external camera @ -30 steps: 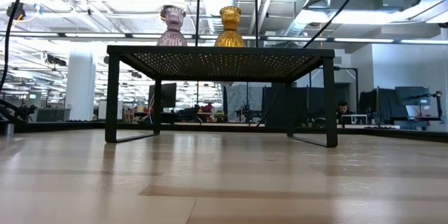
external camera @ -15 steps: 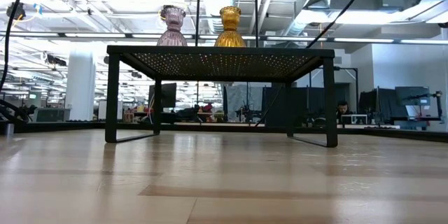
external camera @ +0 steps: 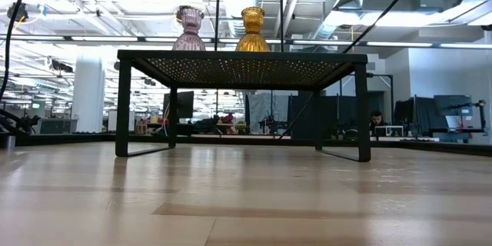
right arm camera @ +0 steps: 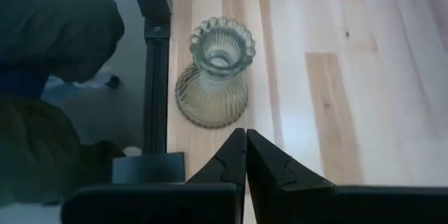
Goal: Pick & Place candle stick holders
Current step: Align the green glass candle holder with the orange glass candle holder on the shelf
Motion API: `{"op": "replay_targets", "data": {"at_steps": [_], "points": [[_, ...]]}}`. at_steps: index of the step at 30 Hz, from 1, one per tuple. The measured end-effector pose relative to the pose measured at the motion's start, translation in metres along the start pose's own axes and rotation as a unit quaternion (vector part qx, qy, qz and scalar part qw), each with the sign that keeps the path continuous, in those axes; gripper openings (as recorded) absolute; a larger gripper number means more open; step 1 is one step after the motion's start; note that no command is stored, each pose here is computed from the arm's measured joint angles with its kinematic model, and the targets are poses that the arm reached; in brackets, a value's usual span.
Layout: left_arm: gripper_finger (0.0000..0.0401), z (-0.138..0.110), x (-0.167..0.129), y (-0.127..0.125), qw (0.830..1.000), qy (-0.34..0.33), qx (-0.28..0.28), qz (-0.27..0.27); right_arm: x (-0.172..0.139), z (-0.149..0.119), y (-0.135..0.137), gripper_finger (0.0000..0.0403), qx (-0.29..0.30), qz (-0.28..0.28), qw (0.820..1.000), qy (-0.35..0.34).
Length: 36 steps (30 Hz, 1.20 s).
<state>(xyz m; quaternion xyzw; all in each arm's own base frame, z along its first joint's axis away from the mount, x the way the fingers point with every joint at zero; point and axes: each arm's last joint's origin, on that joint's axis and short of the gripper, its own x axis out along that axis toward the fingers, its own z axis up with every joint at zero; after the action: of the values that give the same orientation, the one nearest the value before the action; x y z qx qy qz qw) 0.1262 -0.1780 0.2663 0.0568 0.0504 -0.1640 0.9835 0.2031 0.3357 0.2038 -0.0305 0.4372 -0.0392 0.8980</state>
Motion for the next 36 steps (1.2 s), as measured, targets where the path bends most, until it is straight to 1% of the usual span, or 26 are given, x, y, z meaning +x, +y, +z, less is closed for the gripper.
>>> {"op": "replay_targets", "data": {"at_steps": [4,8,12,15,18,20,23,27,31,33,36], "points": [[0.0005,0.0,0.0,0.0,1.0,0.0,0.0,0.0,0.013,-0.011,0.002,0.0,0.027,0.022,0.999,-0.014],[0.0005,0.0,0.0,0.0,1.0,0.0,0.001,0.0,0.027,-0.016,0.004,0.0,0.033,0.057,0.997,-0.027],[0.0005,0.0,0.0,0.0,1.0,0.0,0.001,0.0,0.038,-0.026,0.001,0.0,0.042,0.07,0.996,-0.024],[0.0005,0.0,0.0,0.0,1.0,0.0,0.001,0.0,0.043,-0.035,-0.003,0.0,0.049,0.065,0.997,-0.014],[0.0005,0.0,0.0,0.0,1.0,0.002,0.002,0.0,0.042,-0.044,-0.007,0.0,0.059,0.066,0.996,-0.01],[0.0005,0.0,0.0,0.0,1.0,0.002,0.002,0.0,0.039,-0.05,-0.013,0.0,0.068,0.062,0.996,-0.008],[0.0005,0.0,0.0,0.0,1.0,0.002,0.007,0.0,0.032,-0.055,-0.026,0.0,0.087,0.065,0.994,-0.023],[0.0005,0.0,0.0,0.0,1.0,0.002,0.016,0.0,0.027,-0.057,-0.046,0.0,0.107,0.09,0.989,-0.052],[0.0005,0.0,0.0,0.0,1.0,0.002,0.016,0.0,0.026,-0.055,-0.06,0.0,0.128,0.132,0.979,-0.087],[0.0005,0.0,0.0,0.0,1.0,0.002,0.016,0.0,0.027,-0.054,-0.061,0.0,0.123,0.15,0.975,-0.105],[0.0005,0.0,0.0,0.0,1.0,0.002,0.016,0.0,0.029,-0.054,-0.057,0.0,0.097,0.165,0.974,-0.122]]}}
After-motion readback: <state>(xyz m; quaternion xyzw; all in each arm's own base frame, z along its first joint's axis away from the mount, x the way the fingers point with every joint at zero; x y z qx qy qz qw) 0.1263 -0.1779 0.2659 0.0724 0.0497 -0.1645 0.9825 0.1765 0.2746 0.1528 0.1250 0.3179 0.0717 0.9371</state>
